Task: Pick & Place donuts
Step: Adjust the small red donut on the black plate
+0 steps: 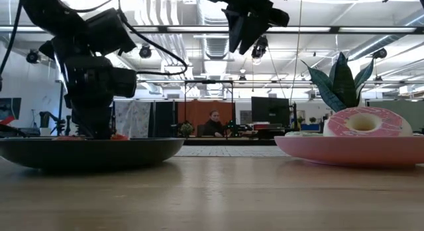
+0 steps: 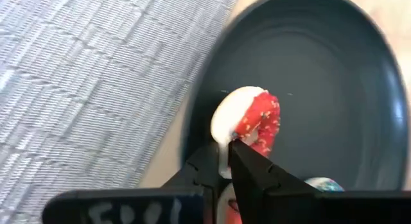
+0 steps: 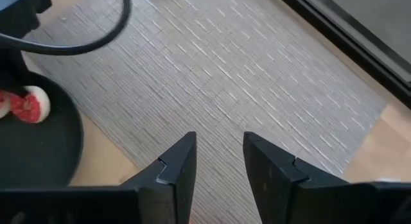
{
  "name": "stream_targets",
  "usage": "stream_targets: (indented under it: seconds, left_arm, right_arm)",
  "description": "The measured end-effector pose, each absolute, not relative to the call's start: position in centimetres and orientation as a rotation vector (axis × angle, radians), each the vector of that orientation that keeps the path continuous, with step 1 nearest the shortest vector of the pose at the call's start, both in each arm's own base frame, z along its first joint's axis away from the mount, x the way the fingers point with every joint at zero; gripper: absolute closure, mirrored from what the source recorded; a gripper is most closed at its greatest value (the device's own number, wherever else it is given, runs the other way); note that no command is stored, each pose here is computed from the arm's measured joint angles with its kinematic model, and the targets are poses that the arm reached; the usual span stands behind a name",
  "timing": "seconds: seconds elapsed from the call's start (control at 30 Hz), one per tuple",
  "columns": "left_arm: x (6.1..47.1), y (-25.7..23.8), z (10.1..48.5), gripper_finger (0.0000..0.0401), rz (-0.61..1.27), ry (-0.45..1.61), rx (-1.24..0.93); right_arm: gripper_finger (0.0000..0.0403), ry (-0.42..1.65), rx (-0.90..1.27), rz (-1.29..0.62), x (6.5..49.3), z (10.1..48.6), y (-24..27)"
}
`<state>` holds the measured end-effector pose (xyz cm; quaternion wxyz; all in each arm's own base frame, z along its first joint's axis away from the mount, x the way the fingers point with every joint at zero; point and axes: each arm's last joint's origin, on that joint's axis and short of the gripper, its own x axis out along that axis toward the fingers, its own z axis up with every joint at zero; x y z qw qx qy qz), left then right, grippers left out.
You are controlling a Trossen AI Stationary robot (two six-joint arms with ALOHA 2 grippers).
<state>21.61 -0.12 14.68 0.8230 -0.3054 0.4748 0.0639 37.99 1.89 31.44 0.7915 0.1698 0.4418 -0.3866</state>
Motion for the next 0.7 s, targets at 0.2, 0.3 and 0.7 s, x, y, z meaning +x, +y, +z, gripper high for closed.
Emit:
stream_targets:
  seconds: [0.2,0.3,0.7]
  left_arm:
    - [21.8,0.0,14.9,0.0361,0.158,0.999,-0.665]
    - [22.0,0.0,15.2,0.0355,0.161,0.998,-0.660]
    - [21.7,0.3,16.2,0.0352,0.286,1.072,-0.585]
  right_arm:
    - [0.0284,0.960,0.377,-0.853,37.5,31.0,1.9]
    - [0.0284,0.963,0.376,-0.854,37.4,30.9,1.8]
    - [0.0284,0.982,0.351,-0.844,37.4,30.6,1.8]
